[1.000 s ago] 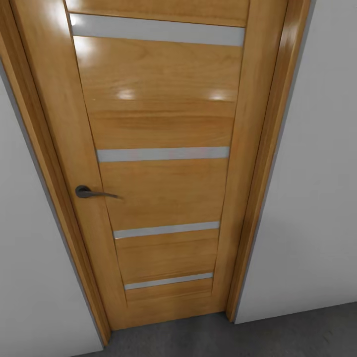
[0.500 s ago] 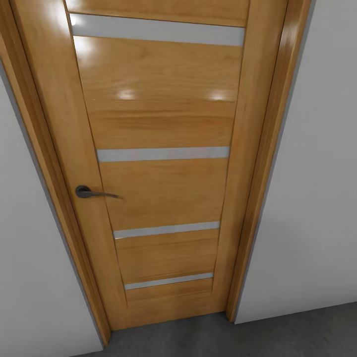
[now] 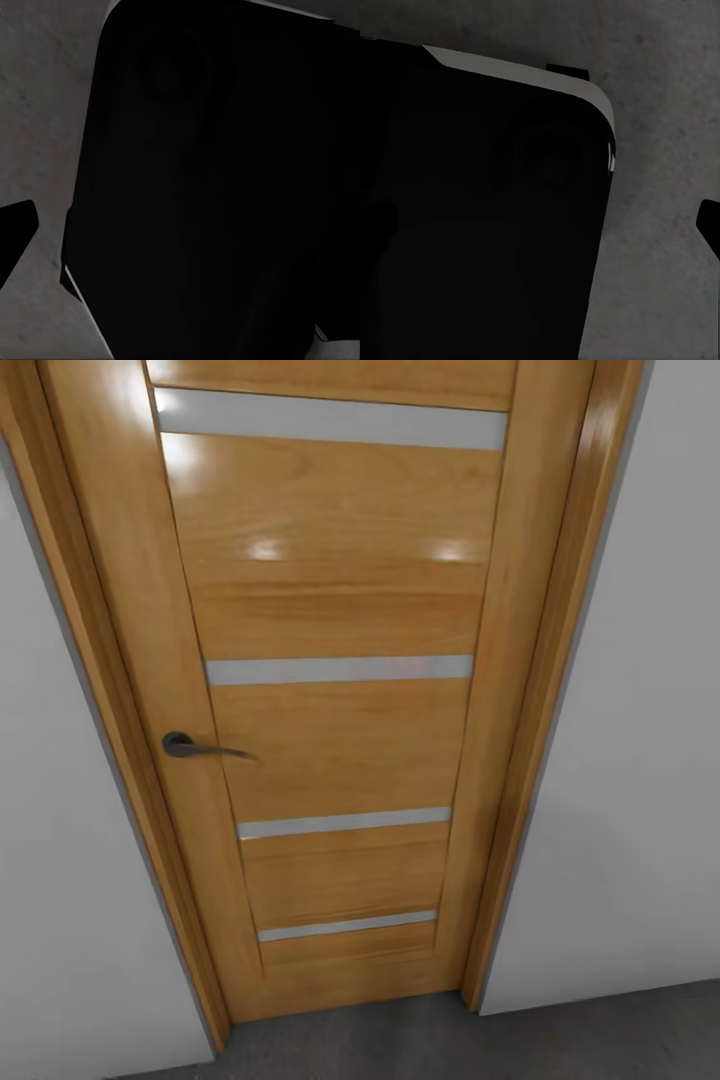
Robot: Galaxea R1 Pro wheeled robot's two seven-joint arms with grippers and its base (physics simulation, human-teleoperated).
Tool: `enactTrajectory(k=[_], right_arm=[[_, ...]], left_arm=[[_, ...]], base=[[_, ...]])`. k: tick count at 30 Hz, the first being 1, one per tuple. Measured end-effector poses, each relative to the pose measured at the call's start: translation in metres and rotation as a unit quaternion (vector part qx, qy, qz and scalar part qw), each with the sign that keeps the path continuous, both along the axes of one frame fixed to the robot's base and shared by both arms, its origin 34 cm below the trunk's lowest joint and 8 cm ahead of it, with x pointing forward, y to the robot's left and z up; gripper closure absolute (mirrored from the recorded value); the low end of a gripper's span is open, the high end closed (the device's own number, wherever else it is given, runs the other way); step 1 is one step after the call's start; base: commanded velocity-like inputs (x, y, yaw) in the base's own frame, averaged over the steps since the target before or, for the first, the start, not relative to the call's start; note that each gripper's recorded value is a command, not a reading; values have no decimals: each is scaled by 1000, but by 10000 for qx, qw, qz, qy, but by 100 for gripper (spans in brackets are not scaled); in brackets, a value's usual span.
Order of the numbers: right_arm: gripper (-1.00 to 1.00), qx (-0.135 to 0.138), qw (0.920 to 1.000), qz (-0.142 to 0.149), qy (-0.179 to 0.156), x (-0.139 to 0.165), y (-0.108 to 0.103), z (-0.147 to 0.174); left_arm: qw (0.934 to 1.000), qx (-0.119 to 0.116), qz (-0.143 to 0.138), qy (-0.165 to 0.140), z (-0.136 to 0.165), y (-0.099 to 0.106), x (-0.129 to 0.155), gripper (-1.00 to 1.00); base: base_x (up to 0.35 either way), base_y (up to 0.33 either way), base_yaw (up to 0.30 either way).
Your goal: Move the two storage containers from the living room to the garage. In the garage, place one container on the floor and stack the other container on top of it (either order is fine).
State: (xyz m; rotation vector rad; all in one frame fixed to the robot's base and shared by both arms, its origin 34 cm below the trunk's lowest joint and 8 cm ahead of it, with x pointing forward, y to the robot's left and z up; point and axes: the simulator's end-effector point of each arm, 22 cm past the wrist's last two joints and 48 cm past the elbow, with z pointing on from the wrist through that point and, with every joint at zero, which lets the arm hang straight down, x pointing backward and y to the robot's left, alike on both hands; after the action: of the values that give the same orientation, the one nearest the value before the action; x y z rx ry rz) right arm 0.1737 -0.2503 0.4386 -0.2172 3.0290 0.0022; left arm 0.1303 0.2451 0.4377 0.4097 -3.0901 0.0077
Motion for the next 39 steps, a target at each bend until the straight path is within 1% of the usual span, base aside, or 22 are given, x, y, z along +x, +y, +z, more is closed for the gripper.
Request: enactTrajectory(k=[6,17,25,39], right_arm=[[-100,2,10000,0,22,-2,-1,0],[-100,5,10000,-3,33,-2,0,0],[-100,-4,10000,-7,28,-2,0,0],[-100,-17,10000,-17,-2,-1,0,0]], left_arm=[[10000,1,2,16,0,0,-1,-100],[10000,-4,-5,20,0,0,-2,-100],[10000,-4,-5,20,0,0,-2,-100],[10000,-3,-6,21,0,0,-2,-100]], base=[[0,0,184],[0,0,40],[0,0,190],[0,0,24]])
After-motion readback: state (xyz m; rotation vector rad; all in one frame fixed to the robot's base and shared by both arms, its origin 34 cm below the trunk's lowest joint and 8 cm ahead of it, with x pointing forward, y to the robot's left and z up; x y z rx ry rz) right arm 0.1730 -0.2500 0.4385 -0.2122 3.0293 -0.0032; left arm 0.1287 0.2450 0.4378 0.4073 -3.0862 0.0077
